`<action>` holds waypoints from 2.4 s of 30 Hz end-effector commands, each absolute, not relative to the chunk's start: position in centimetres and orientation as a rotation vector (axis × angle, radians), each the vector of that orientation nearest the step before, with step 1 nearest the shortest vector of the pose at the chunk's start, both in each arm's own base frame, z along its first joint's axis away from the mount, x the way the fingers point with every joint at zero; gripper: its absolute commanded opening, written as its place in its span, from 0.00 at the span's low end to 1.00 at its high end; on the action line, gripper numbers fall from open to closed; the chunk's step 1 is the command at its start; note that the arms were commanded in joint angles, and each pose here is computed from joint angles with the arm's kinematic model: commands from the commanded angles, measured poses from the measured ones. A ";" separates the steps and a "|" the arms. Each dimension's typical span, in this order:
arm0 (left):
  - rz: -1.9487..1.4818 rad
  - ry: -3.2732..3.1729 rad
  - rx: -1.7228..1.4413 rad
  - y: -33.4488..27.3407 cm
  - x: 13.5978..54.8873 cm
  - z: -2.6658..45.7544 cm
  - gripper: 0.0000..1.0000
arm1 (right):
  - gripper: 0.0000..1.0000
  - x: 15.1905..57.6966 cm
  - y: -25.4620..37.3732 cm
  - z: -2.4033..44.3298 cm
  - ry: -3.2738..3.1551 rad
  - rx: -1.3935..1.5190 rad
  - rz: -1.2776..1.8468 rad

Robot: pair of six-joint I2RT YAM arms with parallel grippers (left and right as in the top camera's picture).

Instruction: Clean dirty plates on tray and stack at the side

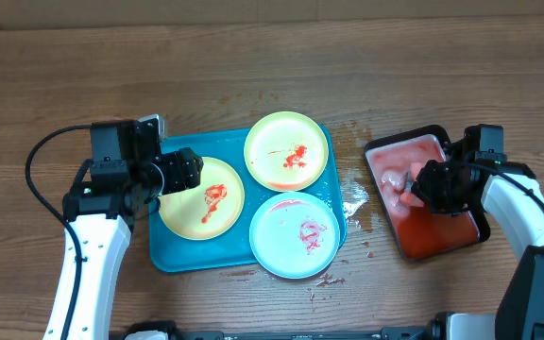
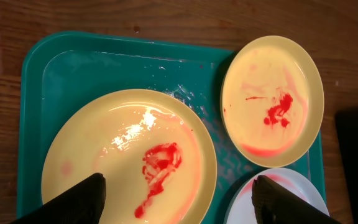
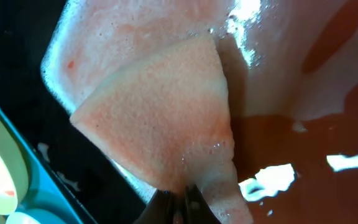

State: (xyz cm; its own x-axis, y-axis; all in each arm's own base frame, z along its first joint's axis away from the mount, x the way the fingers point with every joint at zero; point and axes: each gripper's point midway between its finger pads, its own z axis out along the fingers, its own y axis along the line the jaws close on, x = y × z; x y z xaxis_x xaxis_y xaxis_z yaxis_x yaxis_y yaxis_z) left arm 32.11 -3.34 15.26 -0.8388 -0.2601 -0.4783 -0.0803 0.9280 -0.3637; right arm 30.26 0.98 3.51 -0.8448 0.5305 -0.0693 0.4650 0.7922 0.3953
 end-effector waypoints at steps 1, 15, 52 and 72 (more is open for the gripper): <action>-0.458 2.530 -0.212 -3.4 32.6 16.0 0.76 | 0.04 29.9 0.6 3.1 2.790 0.811 0.523; -0.458 2.532 -0.213 -3.4 32.6 16.0 0.77 | 0.04 31.7 6.0 4.9 2.602 0.456 1.013; -0.457 2.537 -0.204 -3.5 32.5 15.9 0.82 | 0.39 31.0 0.5 2.3 2.555 0.864 0.869; -0.456 2.538 -0.201 -3.5 32.4 15.9 0.83 | 0.26 29.3 -4.2 5.8 2.731 1.064 0.496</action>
State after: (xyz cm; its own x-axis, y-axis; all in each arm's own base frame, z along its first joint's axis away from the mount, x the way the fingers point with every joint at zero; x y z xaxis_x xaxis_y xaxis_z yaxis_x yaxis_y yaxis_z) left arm 31.95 -3.36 15.16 -0.8429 -0.2599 -0.4712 -0.0828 0.9279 -0.3636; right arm 28.70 -1.63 4.24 -0.7479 0.6615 0.0563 0.6096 0.6507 0.4527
